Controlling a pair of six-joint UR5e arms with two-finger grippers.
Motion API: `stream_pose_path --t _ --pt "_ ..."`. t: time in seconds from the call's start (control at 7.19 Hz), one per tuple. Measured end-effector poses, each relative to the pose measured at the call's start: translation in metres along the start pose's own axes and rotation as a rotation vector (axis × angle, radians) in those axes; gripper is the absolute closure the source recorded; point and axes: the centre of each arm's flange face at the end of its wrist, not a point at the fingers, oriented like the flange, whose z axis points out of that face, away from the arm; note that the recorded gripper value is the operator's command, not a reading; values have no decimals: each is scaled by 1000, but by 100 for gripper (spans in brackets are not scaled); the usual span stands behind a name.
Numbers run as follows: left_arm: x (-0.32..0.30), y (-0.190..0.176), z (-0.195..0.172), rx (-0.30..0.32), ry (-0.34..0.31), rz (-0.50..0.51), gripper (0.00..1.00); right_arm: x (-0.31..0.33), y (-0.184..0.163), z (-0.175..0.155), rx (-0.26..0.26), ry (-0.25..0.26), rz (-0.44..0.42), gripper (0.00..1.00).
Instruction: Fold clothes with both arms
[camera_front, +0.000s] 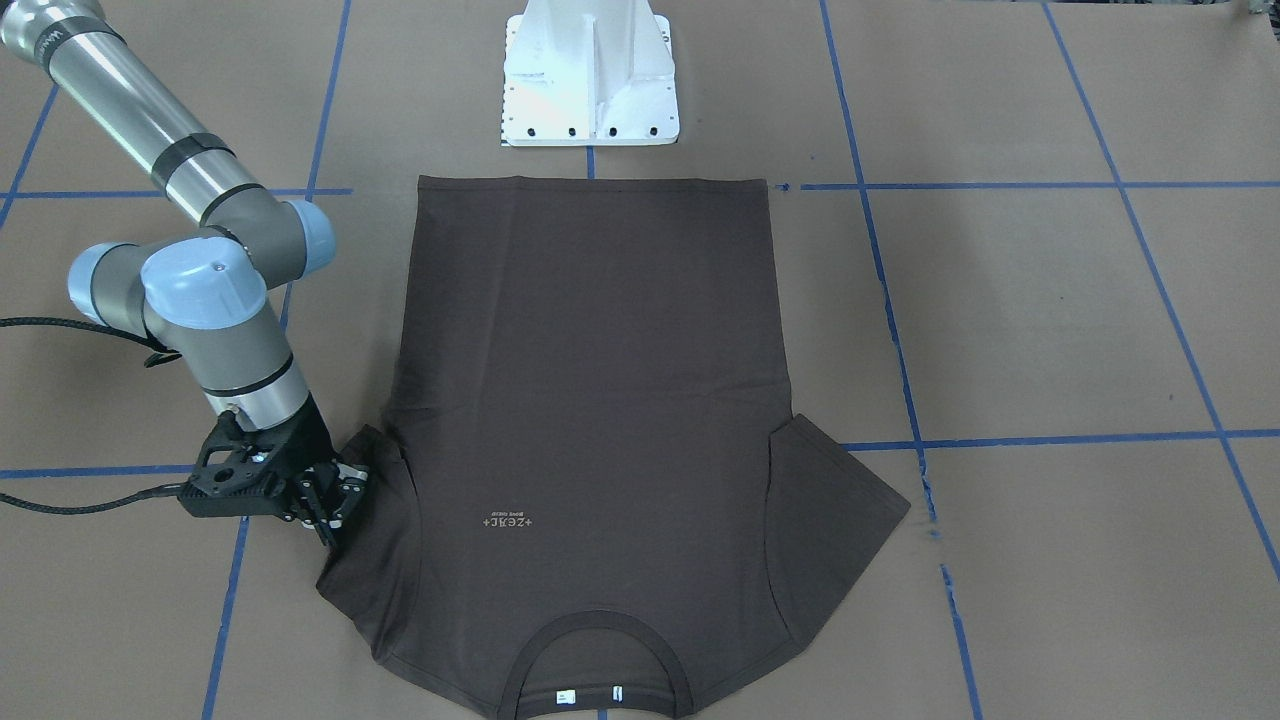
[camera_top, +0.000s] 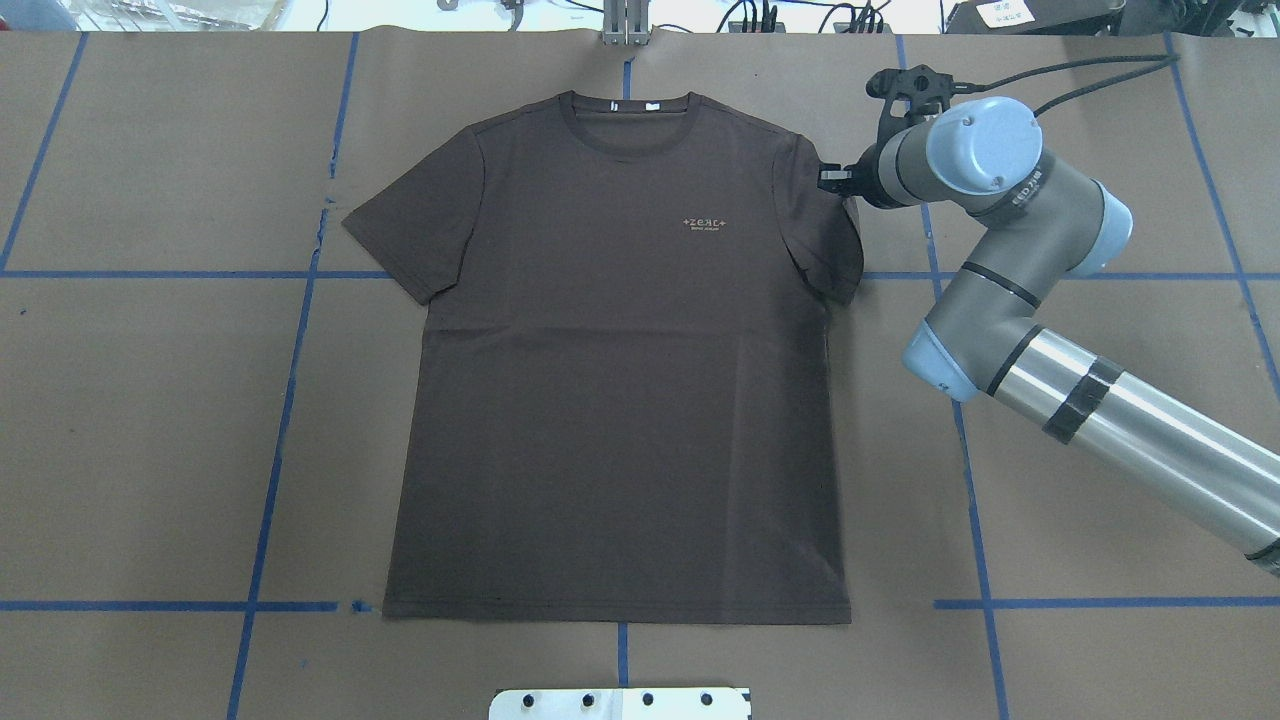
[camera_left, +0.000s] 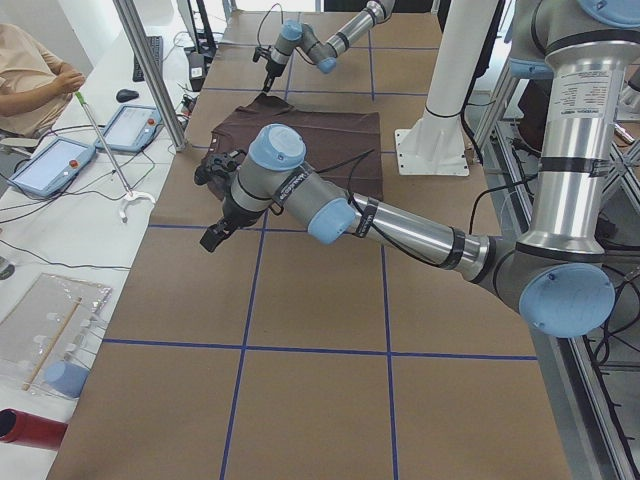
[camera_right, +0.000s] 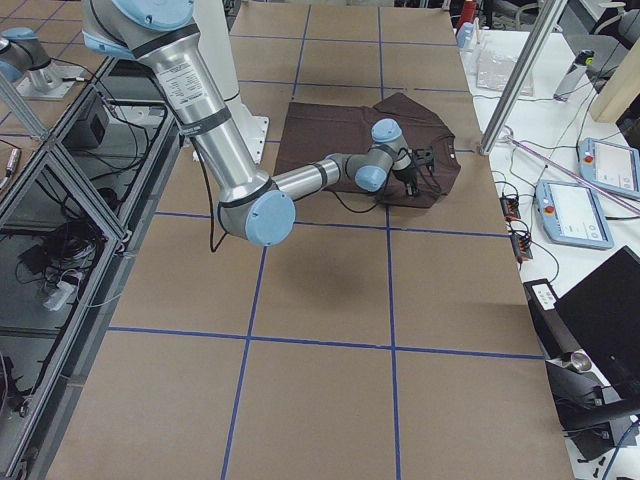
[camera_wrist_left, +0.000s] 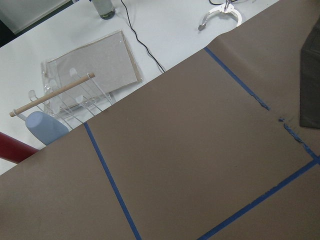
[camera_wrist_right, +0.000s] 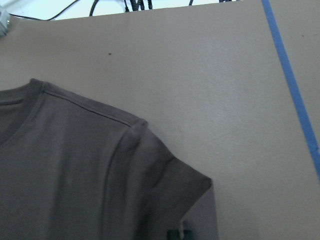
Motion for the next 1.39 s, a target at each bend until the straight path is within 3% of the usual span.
stream_pose_path --t 0.42,0.56,0.7,0.83,1.11,1.39 --pt "0 0 0 0 0 0 0 -81 12 -5 36 34 44 100" --pt "0 0 0 0 0 -1 0 -92 18 -3 44 38 41 73" --pt "0 0 0 0 0 -1 0 -98 21 0 47 42 36 13" --pt "0 0 0 0 0 -1 0 -106 25 3 52 47 33 0" --pt "0 -2 0 3 0 1 0 -133 22 0 58 55 35 0" --pt "9 -11 0 45 7 14 0 -143 -8 -16 -7 76 21 0"
